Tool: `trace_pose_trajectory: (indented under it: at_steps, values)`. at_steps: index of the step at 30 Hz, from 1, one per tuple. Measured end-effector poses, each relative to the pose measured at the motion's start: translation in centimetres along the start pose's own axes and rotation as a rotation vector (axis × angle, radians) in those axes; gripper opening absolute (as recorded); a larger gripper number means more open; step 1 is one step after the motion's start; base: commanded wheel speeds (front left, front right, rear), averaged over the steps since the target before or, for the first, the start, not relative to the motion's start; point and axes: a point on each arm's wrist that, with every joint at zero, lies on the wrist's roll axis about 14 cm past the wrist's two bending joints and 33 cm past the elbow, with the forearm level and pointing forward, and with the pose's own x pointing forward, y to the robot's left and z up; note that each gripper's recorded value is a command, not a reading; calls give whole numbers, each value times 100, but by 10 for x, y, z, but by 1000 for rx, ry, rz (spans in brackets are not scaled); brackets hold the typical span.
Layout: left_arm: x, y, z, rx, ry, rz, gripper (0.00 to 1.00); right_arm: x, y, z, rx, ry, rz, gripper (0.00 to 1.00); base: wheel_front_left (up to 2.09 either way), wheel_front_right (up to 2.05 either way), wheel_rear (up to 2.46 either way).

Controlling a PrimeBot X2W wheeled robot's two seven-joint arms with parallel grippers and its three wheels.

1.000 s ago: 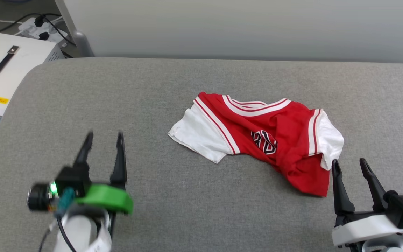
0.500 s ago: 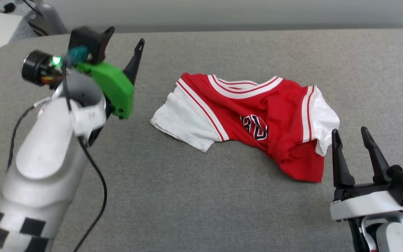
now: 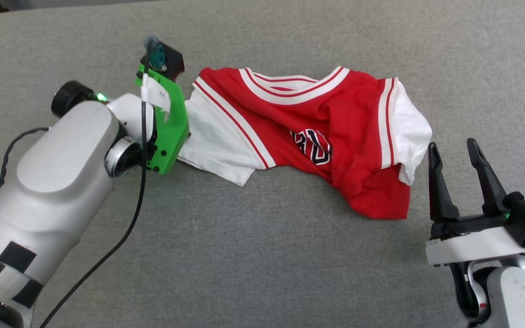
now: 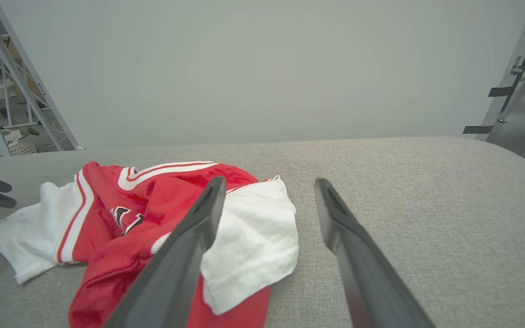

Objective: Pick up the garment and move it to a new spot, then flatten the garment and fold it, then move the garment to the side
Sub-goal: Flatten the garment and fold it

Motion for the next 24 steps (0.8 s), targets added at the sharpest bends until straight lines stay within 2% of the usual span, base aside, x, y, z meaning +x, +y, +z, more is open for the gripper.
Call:
trace_pose_trajectory:
  at_steps: [4,8,9,15,21,24]
  values:
    - [26,-7,-28,0,108,-37,100,3,-6,-6,-4,14,-15,100,0,0,0]
    - [37,-4,-36,54,163,-32,100,4,-12,-11,-11,28,-30,100,0,0,0]
    - [39,-6,-37,50,160,-46,0,3,-14,-12,-14,32,-38,100,0,0,0]
    - [26,0,-27,-6,59,-44,0,3,-12,-4,-18,11,-29,100,0,0,0]
    - [-14,64,-59,-117,81,111,0,1,-6,5,-18,-12,-15,100,0,0,0]
    - [-25,84,-84,-162,118,167,0,2,-3,6,-16,-17,-7,100,0,0,0]
